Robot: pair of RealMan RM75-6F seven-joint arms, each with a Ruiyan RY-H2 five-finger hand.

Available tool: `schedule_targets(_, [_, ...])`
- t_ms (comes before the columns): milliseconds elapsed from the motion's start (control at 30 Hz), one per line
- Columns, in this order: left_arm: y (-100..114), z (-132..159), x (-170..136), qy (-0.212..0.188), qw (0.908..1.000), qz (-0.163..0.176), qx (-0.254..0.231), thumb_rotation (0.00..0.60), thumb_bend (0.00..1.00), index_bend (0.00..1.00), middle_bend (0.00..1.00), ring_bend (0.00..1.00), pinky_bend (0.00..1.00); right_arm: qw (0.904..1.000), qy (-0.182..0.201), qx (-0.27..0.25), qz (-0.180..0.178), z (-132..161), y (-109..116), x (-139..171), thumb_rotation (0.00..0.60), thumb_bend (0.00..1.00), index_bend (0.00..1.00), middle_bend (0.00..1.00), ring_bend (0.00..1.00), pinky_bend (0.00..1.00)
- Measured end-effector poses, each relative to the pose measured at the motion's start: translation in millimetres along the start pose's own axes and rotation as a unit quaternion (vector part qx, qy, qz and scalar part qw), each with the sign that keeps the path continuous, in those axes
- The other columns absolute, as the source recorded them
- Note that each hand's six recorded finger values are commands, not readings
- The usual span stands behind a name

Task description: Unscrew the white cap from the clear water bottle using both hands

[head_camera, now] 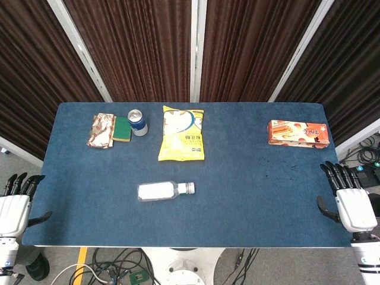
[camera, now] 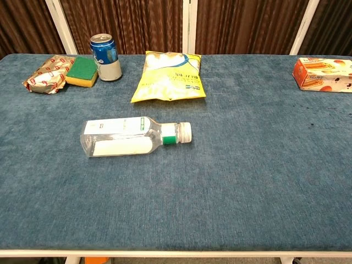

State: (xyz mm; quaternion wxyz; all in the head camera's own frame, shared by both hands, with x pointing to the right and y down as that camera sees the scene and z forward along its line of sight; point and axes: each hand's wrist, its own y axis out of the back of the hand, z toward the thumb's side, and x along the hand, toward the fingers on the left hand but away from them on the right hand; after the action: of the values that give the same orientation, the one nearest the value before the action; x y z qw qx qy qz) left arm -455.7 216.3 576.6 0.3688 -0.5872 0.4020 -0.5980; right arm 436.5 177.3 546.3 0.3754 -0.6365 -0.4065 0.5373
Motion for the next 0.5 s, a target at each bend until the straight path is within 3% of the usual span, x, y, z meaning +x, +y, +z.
schedule_targets(500, [7.8,9.3,7.7,-0.019,0.9997,0.011,0.012,0.600,0.09,0.16,0.15,0.06,0.02,0.9998,0.005,-0.009,-0.020,-0.3,7.8,1.0,0.600,0.36,0.05,0.04,0.00,0.00])
